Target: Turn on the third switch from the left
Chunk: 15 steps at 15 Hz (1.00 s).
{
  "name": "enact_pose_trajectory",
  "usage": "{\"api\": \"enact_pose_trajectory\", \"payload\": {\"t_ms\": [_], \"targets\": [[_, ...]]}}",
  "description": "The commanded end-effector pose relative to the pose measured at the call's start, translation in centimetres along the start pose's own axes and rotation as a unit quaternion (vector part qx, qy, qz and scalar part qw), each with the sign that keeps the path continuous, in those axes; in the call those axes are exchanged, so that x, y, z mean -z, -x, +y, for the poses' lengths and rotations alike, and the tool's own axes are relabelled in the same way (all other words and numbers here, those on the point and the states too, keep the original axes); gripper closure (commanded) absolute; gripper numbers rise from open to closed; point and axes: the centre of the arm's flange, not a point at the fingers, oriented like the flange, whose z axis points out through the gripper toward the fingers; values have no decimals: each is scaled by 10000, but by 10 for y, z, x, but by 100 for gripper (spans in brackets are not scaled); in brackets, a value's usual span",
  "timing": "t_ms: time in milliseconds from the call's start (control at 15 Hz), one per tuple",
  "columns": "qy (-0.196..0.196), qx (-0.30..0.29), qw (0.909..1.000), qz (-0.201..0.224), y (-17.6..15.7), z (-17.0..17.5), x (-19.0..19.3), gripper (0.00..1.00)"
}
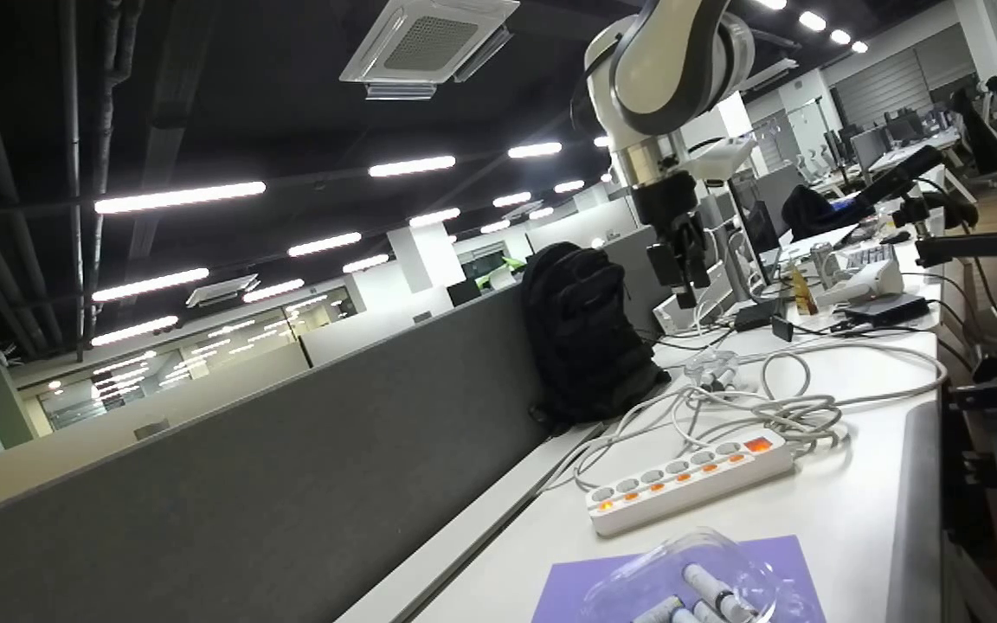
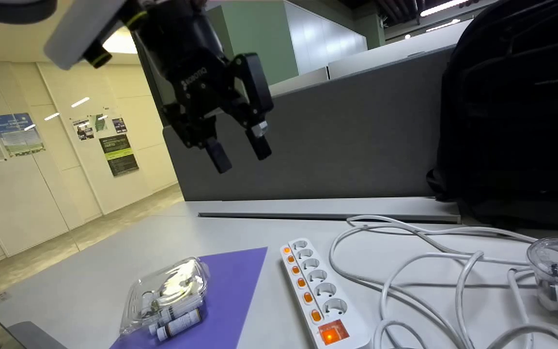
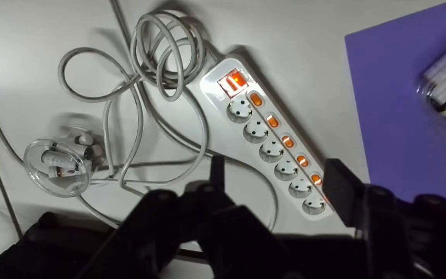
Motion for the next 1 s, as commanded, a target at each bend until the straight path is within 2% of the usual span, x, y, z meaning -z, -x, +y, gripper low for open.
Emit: {"api": "enact_pose_trajectory", "payload": {"t_ms": [0,333,400,600,933], "targets": [[-41,-332,9994,2,-53,24,-13,63],[-369,-390,9983,-227,-105,40,-43,95],[-487,-353,9977,-306,-118,41,-50,99],[-788,-244,9951,-548,-147,39,-76,100],[-682,96,9920,-1055,-169,22,-135,100]]}}
